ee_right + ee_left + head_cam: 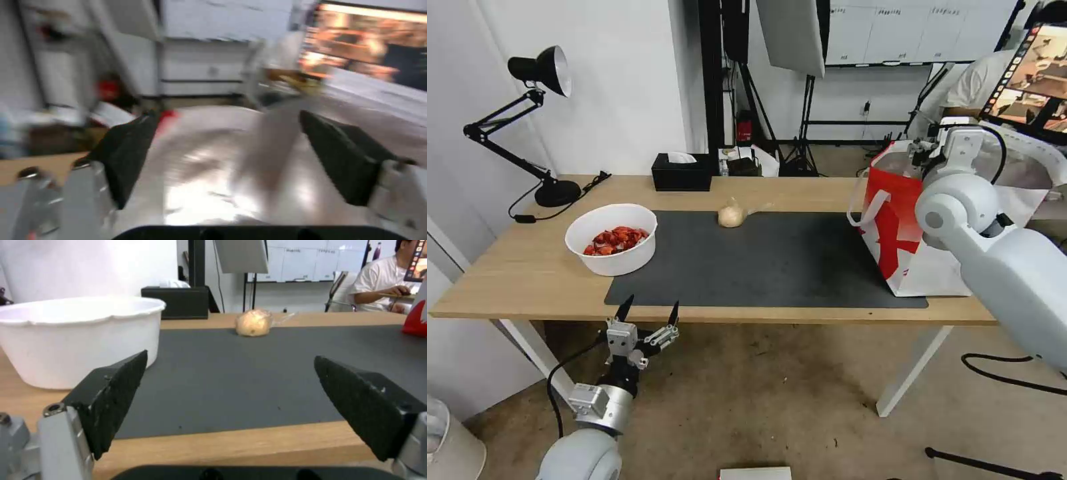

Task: Pick up the trash from the table and place it into the takeout bag.

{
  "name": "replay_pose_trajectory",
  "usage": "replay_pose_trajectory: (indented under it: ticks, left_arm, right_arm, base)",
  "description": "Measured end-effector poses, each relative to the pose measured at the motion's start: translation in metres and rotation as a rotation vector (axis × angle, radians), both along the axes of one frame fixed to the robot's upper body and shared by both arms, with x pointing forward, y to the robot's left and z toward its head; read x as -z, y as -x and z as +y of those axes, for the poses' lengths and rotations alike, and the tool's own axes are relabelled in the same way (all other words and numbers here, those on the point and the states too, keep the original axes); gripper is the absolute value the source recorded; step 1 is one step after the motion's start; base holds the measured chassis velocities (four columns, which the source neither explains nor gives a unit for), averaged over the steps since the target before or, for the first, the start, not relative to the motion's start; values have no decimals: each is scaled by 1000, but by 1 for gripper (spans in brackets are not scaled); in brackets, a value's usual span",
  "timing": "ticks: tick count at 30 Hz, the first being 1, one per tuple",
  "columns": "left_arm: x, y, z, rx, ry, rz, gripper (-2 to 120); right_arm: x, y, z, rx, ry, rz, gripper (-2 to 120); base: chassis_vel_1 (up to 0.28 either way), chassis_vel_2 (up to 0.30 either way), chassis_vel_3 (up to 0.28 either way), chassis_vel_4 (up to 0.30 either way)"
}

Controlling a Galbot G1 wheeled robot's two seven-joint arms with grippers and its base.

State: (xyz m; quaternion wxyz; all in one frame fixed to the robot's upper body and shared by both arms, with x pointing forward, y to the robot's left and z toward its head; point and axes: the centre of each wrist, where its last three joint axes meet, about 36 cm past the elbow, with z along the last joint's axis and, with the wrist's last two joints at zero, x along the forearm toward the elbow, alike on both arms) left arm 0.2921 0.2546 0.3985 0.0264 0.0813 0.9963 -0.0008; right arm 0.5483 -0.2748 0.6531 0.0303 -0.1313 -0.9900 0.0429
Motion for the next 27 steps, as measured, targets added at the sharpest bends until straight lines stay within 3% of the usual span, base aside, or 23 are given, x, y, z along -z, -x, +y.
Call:
replay_pose_trajectory:
  ticks: [2, 3, 5, 10, 13, 14, 19, 22, 26, 27]
  left_arm:
    - [-3, 0, 0, 1, 0, -9, 100]
    - [-3, 0, 0, 1, 0, -9, 100]
    - [-5, 0, 0, 2, 1, -14, 100]
    - [-9, 0, -1, -4, 8, -28, 100]
    - [-13, 5, 3, -26, 9, -46, 100]
    - [-13, 5, 3, -26, 9, -46, 100]
    - [-16, 25, 12, -84, 0, -50, 100]
    - [-16, 27, 12, -90, 0, -52, 100]
    - [-12, 30, 13, -84, -11, -36, 100]
    - [-12, 30, 13, -84, -11, -36, 100]
  right_arm:
    - [2, 12, 7, -214, -74, -80, 95]
    - [2, 12, 7, -214, -74, -80, 95]
    - [10, 25, 17, -373, -106, -130, 100]
    - [34, 50, 27, -534, -154, -169, 100]
    - [71, 80, 29, -643, -174, -185, 100]
    - [71, 80, 29, -643, -174, -185, 100]
    - [137, 113, 36, -730, -212, -167, 100]
    - [157, 128, 32, -714, -201, -184, 100]
    - [220, 182, 24, -644, -204, -151, 100]
    - [220, 182, 24, -644, -204, -151, 100]
  base:
    - [0, 0, 0, 0]
    - [0, 0, 0, 0]
    - [0, 0, 0, 0]
    - [0, 0, 0, 0]
    - [0, 0, 0, 0]
    - [0, 0, 0, 0]
    - [0, 0, 0, 0]
    - [0, 0, 0, 0]
    - [0, 0, 0, 0]
    - [0, 0, 0, 0]
